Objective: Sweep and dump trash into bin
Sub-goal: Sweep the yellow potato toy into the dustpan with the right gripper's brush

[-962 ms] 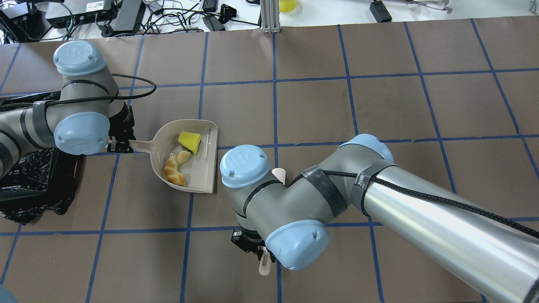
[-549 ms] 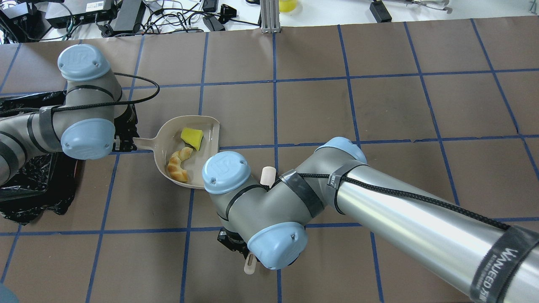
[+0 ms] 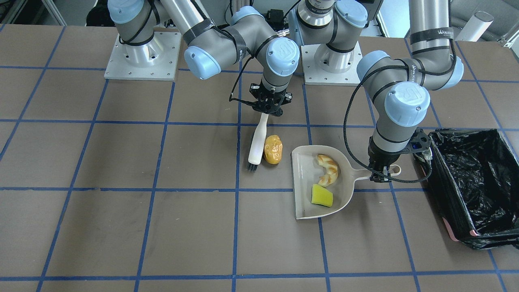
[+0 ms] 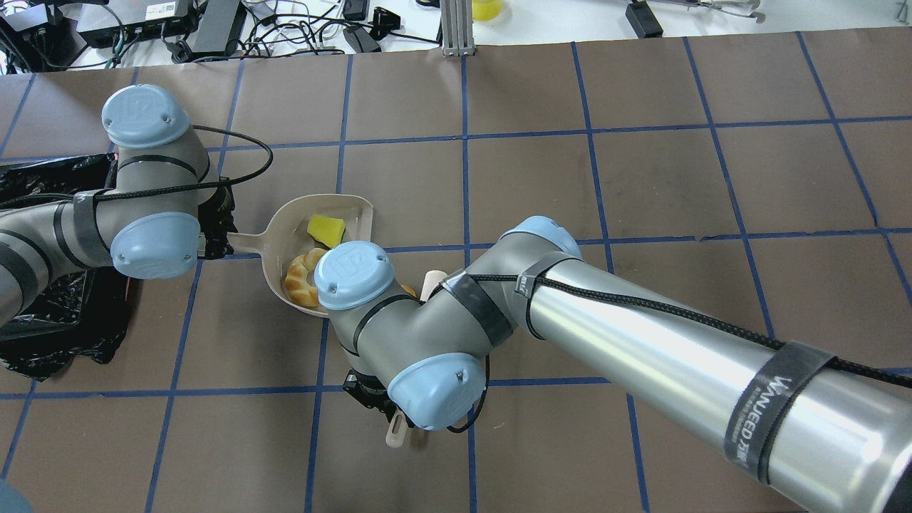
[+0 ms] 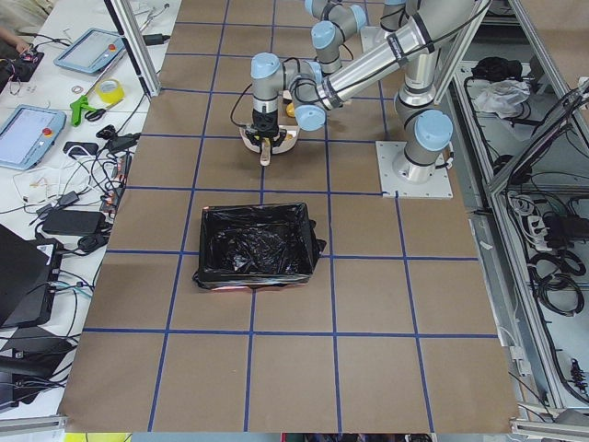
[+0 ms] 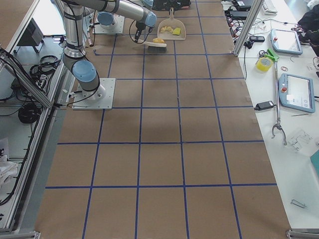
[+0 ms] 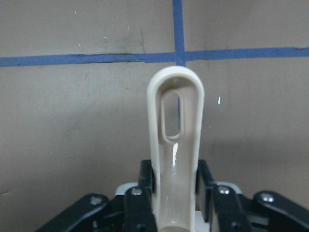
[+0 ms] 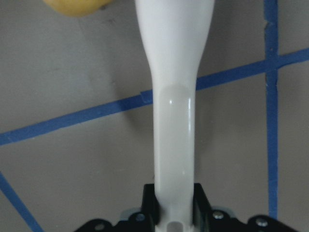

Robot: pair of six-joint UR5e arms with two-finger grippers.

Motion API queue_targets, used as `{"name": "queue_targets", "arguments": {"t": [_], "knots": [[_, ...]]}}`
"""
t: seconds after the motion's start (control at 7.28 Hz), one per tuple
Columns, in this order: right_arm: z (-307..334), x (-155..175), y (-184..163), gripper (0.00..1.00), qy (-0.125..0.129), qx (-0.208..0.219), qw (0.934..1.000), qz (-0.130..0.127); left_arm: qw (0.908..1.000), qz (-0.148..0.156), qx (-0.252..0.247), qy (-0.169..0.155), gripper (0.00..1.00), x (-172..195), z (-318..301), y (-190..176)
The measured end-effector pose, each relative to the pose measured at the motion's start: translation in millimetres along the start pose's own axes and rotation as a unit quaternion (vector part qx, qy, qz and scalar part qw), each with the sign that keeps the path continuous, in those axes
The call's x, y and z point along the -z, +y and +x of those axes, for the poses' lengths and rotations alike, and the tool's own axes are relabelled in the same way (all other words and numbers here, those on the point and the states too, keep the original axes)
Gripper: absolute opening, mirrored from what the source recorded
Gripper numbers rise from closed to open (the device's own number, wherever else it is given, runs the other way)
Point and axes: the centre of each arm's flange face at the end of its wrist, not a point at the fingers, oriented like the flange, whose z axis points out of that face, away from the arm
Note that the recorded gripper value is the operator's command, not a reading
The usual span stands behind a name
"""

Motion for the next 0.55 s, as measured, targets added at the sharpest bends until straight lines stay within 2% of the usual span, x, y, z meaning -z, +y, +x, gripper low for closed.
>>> {"name": "queue_targets", "arguments": {"t": [0.55], "knots": [[-68,14,-37,0.0,-0.052,-0.002,0.9986,-0.001,1.0,0.0,0.0,0.002,0.0,1,1,0]]}}
